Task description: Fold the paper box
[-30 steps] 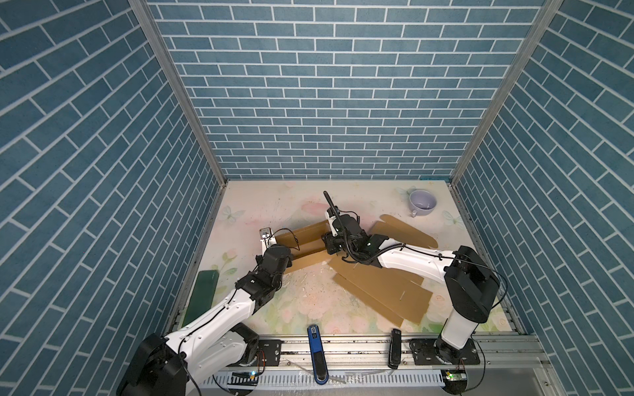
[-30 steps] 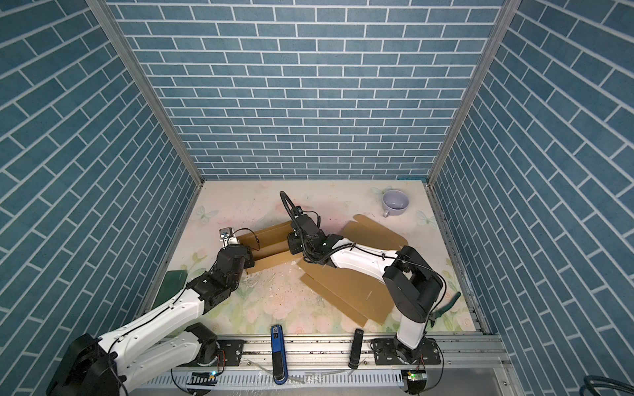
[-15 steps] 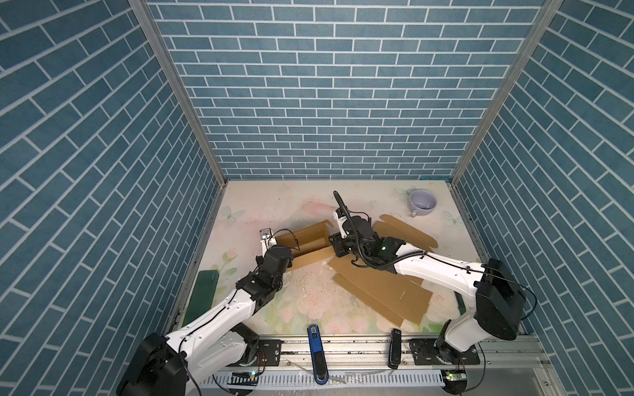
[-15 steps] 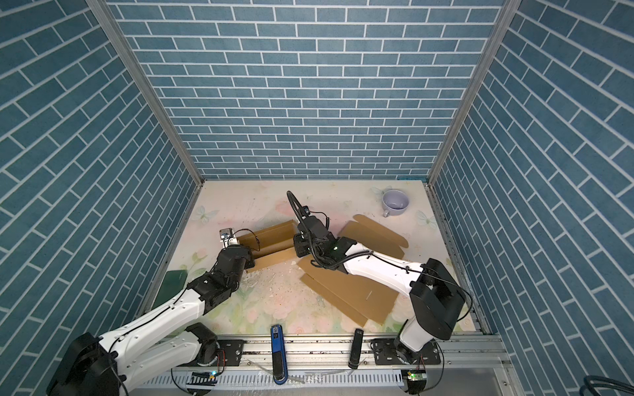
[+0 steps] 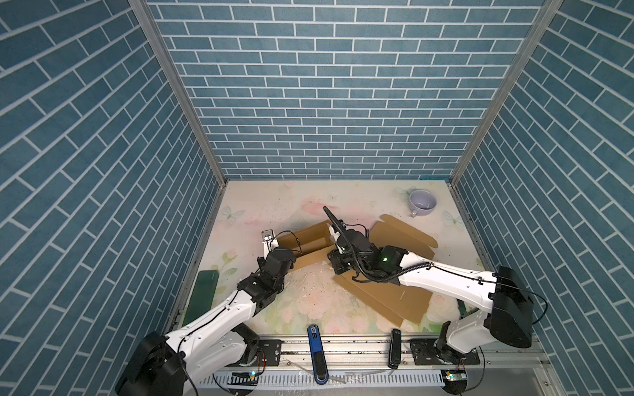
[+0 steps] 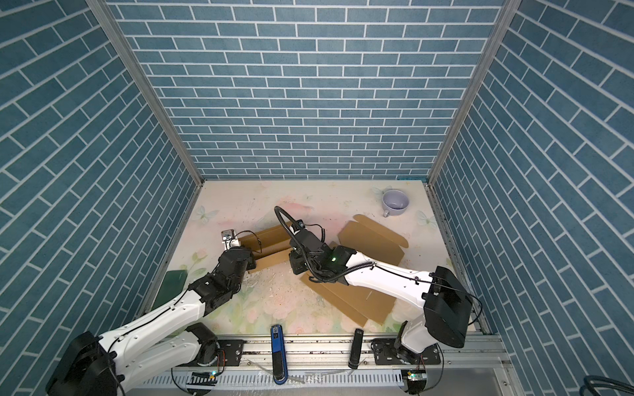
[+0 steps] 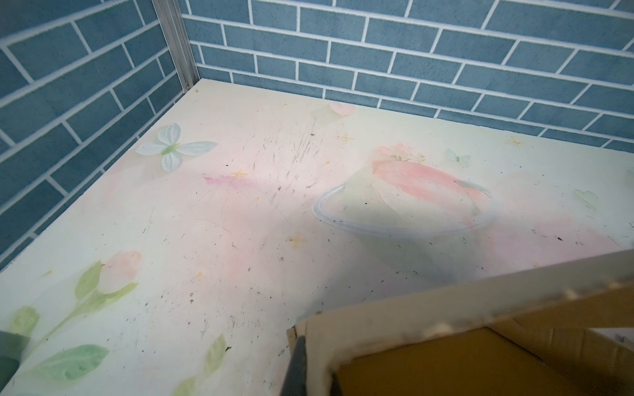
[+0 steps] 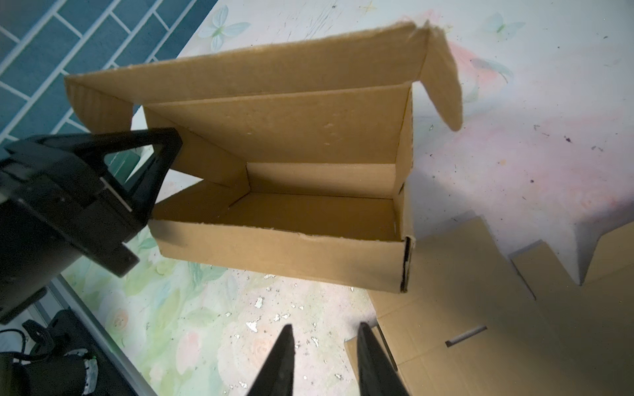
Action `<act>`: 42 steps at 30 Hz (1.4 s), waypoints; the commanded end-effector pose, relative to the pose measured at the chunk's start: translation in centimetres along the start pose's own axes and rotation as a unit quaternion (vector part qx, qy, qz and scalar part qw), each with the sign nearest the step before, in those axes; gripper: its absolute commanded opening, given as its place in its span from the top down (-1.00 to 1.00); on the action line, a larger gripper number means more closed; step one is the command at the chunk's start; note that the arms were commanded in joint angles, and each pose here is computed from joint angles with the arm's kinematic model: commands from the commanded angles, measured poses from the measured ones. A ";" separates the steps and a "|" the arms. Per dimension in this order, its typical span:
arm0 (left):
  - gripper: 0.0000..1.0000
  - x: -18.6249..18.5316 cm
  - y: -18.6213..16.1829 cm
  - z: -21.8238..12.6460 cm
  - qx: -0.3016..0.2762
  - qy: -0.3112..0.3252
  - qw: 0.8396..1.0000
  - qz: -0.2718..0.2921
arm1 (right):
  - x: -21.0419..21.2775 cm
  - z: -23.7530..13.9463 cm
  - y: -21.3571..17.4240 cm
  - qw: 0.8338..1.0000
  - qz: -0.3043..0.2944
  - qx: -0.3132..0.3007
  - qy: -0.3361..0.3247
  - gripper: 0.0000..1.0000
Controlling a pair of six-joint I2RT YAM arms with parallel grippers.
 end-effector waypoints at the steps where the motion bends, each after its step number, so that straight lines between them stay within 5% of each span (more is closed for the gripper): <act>1: 1.00 0.5 -0.9 -0.2 0.003 0.008 1.000 0.015 | 0.0 -1.3 1.8 0.997 0.077 -0.013 -0.018 0.28; 8: 1.00 0.9 -1.1 -0.6 -0.011 0.006 1.000 0.014 | -1.7 -2.8 2.2 0.968 0.245 -0.026 -0.039 0.01; 23: 1.00 1.8 -1.7 -1.0 -0.026 0.000 1.000 0.009 | 0.6 -2.3 10.1 0.973 0.224 -0.049 -0.022 0.03; 36: 1.00 1.5 -1.9 -0.8 -0.023 -0.007 1.000 0.009 | 2.0 0.9 12.4 0.975 0.208 -0.071 0.016 0.24; 42: 1.00 1.6 -2.0 -0.8 -0.027 -0.003 1.000 0.010 | 0.7 -1.5 10.1 0.960 0.277 -0.021 -0.026 0.14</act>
Point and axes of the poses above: each gripper's point midway between its finger pads, its own z axis out along the fingers, its own x axis along the line the jaws close on, y = z × x, the point moved 9 cm from there along -z, back along the fingers, and after that the axes turned 13 degrees about -z, right-handed, at the moved point
